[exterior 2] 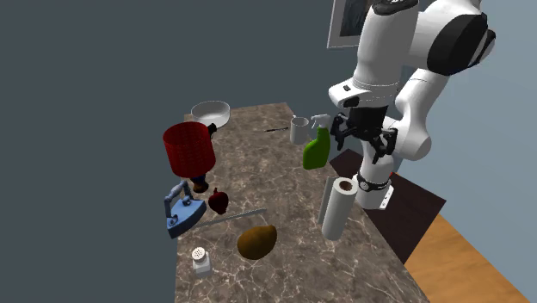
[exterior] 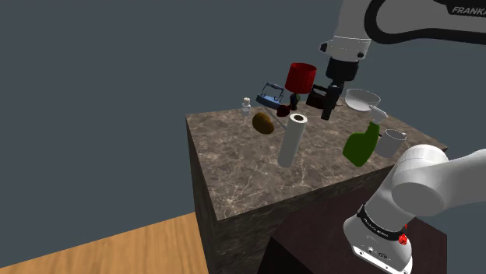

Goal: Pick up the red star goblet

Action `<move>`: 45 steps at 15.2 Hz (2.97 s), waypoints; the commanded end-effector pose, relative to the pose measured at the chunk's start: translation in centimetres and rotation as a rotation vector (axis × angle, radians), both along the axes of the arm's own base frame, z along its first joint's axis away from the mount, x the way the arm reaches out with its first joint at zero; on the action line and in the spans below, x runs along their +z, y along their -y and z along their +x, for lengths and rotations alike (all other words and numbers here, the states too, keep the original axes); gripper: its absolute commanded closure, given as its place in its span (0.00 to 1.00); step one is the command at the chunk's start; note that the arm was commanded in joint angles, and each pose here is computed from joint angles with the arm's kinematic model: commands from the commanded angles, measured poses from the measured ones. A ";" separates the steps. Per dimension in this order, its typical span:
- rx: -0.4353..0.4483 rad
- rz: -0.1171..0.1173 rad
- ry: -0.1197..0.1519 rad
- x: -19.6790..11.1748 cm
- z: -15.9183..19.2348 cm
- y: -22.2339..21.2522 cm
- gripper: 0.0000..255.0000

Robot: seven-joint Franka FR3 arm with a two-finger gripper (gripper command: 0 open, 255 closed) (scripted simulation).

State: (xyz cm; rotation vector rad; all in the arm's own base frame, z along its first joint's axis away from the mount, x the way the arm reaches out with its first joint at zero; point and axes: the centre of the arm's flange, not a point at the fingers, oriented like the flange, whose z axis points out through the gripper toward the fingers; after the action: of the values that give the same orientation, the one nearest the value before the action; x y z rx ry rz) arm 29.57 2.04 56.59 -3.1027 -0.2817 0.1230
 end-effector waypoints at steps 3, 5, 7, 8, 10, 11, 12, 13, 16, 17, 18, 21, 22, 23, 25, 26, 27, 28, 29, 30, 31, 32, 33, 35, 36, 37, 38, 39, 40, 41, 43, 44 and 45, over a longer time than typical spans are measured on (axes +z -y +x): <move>0.000 0.001 0.003 0.0 1.7 2.0 0.00; 0.000 0.003 0.007 0.0 3.3 4.1 0.00; 0.001 0.004 0.010 0.0 5.0 6.1 0.00; 0.001 0.005 0.011 0.0 5.8 7.1 0.00; 0.001 0.006 0.015 0.1 7.5 9.1 0.00; 0.001 0.007 0.016 0.1 8.3 10.2 0.00; 0.001 0.008 0.018 0.1 9.1 11.2 0.00; 0.001 0.008 0.020 0.1 10.0 12.2 0.00; 0.001 0.010 0.025 0.1 12.4 15.2 0.00; 0.001 0.011 0.026 0.2 13.3 16.3 0.00; 0.002 0.012 0.028 0.2 14.1 17.3 0.00; 0.002 0.014 0.033 0.2 16.6 20.3 0.00; 0.002 0.015 0.034 0.2 17.4 21.3 0.00; 0.002 0.015 0.036 0.3 18.3 22.3 0.00; 0.002 0.017 0.039 0.3 19.9 24.4 0.00; 0.002 0.017 0.041 0.3 20.8 25.4 0.00; 0.002 0.018 0.043 0.3 21.6 26.4 0.00; 0.002 0.019 0.044 0.4 22.4 27.4 0.00; 0.002 0.020 0.046 0.4 23.3 28.4 0.00; 0.003 0.020 0.048 0.4 24.1 29.5 0.00; 0.003 0.021 0.049 0.4 24.9 30.5 0.00; 0.003 0.022 0.051 0.5 25.7 31.5 0.00; 0.003 0.022 0.052 0.5 26.6 32.5 0.00; 0.003 0.023 0.055 0.5 27.8 33.9 0.00; 0.003 0.023 0.055 0.0 27.8 34.0 0.00; 0.003 0.023 0.055 -0.5 27.8 34.0 0.00; 0.003 0.023 0.055 -1.1 27.8 34.0 0.00; 0.003 0.023 0.055 -1.6 27.8 34.0 0.00; 0.003 0.023 0.055 -2.1 27.8 34.0 0.00; 0.003 0.023 0.055 -2.7 27.8 34.0 0.00; 0.003 0.023 0.055 -3.5 27.8 34.0 0.00; 0.003 0.023 0.055 -3.5 27.8 33.9 0.00; 0.003 0.023 0.055 -3.4 27.8 34.0 1.00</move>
State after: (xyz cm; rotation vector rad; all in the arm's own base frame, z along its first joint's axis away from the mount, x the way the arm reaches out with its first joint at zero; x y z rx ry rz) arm 57.32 -31.97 53.26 -3.0860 -0.2870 0.0350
